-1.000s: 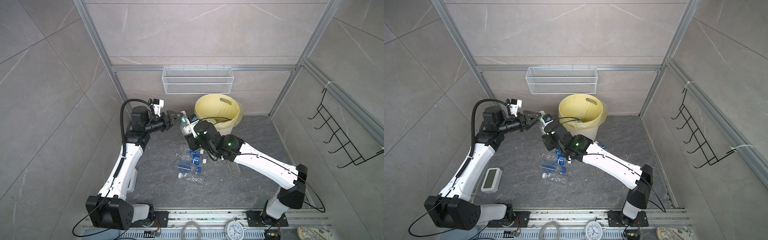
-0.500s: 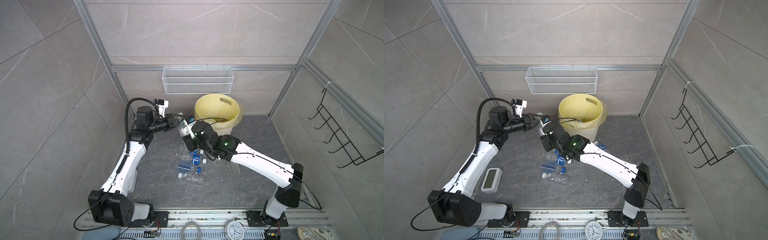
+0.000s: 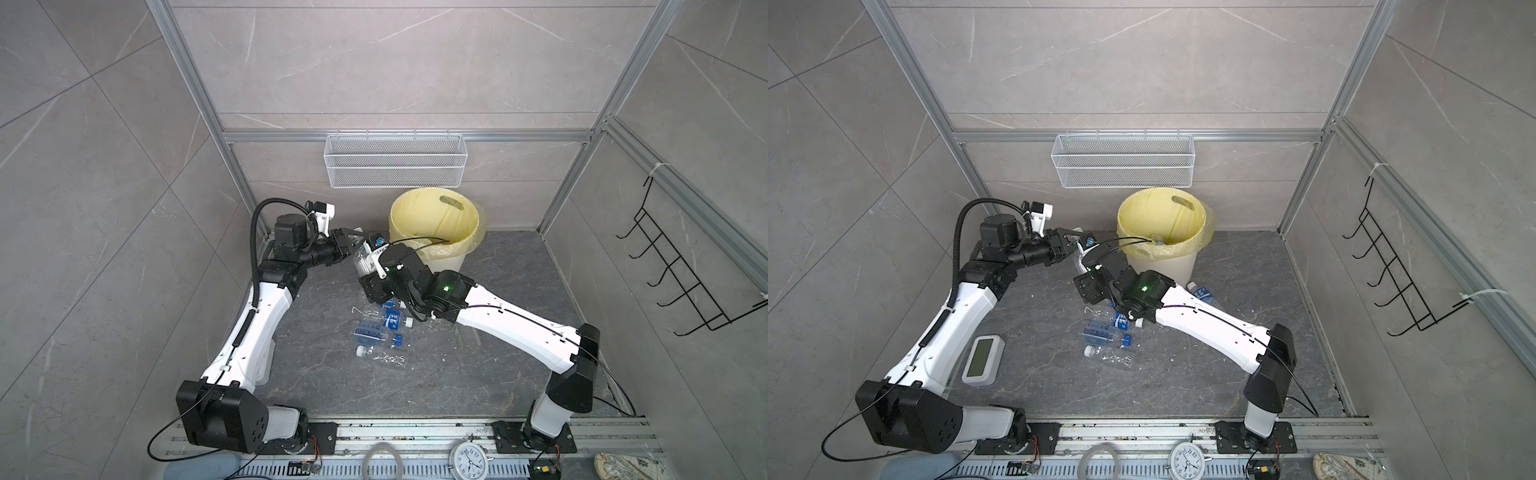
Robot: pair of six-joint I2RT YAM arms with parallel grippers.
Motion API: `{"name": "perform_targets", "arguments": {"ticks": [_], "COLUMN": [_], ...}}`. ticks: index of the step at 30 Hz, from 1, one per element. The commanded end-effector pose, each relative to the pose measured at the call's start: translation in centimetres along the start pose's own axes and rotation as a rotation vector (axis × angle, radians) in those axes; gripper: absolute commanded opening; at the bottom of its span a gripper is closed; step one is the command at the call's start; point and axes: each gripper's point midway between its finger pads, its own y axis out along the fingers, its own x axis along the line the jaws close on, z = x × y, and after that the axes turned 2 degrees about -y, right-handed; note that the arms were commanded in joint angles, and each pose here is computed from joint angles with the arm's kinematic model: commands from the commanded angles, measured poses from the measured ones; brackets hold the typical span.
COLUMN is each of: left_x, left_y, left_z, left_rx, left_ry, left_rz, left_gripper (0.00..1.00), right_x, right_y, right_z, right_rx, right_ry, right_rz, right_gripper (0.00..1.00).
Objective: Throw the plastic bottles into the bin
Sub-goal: 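Close the left gripper on the bottle's white cap while the right holds it, then open the right gripper and lift the bottle with the left gripper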
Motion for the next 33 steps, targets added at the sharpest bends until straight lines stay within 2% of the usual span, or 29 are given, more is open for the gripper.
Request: {"name": "perform_targets", "arguments": {"ticks": [1, 22, 33], "left_x": [-2.1, -0.7, -0.5], "left_y": [-1.3, -1.5, -3.5], "left_z": [-1.5, -3.2, -6.4], "left_rx": [-0.062, -0.102, -0.200], "left_ry": [0.074, 0.073, 0.142], "left_rz": [0.006, -0.103, -0.262], "left_gripper": [0.17, 0.17, 0.17], "right_x": [0.6, -0.7, -2.8], "right_y": [0.3, -1.4, -4.1], "right_z": [0.4, 0.4, -0.8], "right_rx": [0.004, 0.001, -0.064], "right_ry": [-0.009, -0.017, 0.034], "right_rz": [-0.014, 0.027, 0.084], "right_gripper": [0.80, 0.99, 1.00]}}
